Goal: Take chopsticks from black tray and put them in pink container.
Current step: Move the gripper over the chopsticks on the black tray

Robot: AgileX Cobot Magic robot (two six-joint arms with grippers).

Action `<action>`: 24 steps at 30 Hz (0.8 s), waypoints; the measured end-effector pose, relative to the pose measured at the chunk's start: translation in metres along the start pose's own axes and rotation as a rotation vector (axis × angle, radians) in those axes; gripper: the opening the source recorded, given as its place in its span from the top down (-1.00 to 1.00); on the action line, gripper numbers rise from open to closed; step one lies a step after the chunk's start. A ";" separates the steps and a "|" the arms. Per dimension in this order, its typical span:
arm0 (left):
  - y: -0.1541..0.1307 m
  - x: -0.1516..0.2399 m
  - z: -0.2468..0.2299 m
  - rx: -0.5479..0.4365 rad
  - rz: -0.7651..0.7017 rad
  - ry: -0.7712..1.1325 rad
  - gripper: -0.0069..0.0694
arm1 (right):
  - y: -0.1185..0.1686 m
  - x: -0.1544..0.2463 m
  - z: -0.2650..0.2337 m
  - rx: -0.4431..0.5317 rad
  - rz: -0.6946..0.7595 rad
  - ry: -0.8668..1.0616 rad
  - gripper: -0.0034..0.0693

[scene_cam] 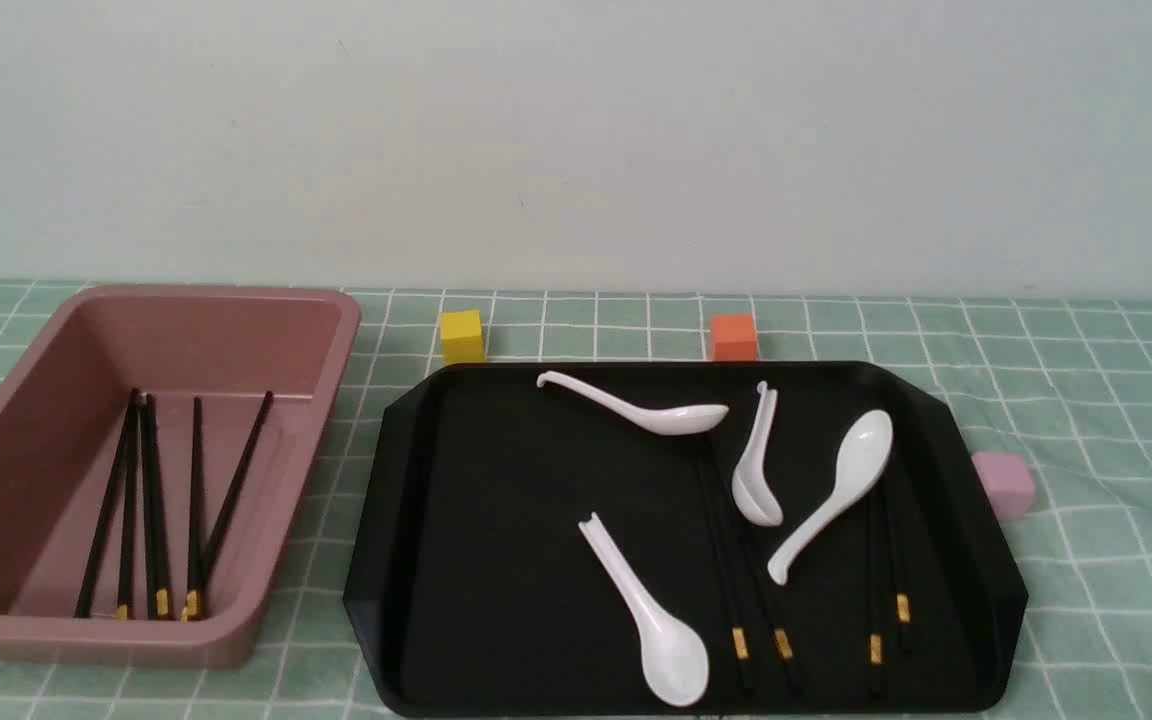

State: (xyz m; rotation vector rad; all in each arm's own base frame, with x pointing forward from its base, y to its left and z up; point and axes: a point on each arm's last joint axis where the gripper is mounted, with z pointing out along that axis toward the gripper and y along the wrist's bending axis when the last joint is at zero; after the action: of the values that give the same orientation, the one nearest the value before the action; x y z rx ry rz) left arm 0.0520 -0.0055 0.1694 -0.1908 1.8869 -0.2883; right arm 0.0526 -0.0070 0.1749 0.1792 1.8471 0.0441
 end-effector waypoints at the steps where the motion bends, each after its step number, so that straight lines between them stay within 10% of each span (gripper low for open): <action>1: 0.000 0.000 0.000 0.000 0.000 0.000 0.52 | 0.000 0.000 0.000 0.000 0.000 0.000 0.25; 24: 0.000 0.000 0.000 0.000 0.000 0.000 0.48 | 0.000 0.000 0.000 0.000 0.000 0.000 0.25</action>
State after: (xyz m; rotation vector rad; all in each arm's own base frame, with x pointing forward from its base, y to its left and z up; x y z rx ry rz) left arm 0.0520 -0.0055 0.1694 -0.1908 1.8869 -0.2883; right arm 0.0526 -0.0070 0.1749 0.1792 1.8471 0.0441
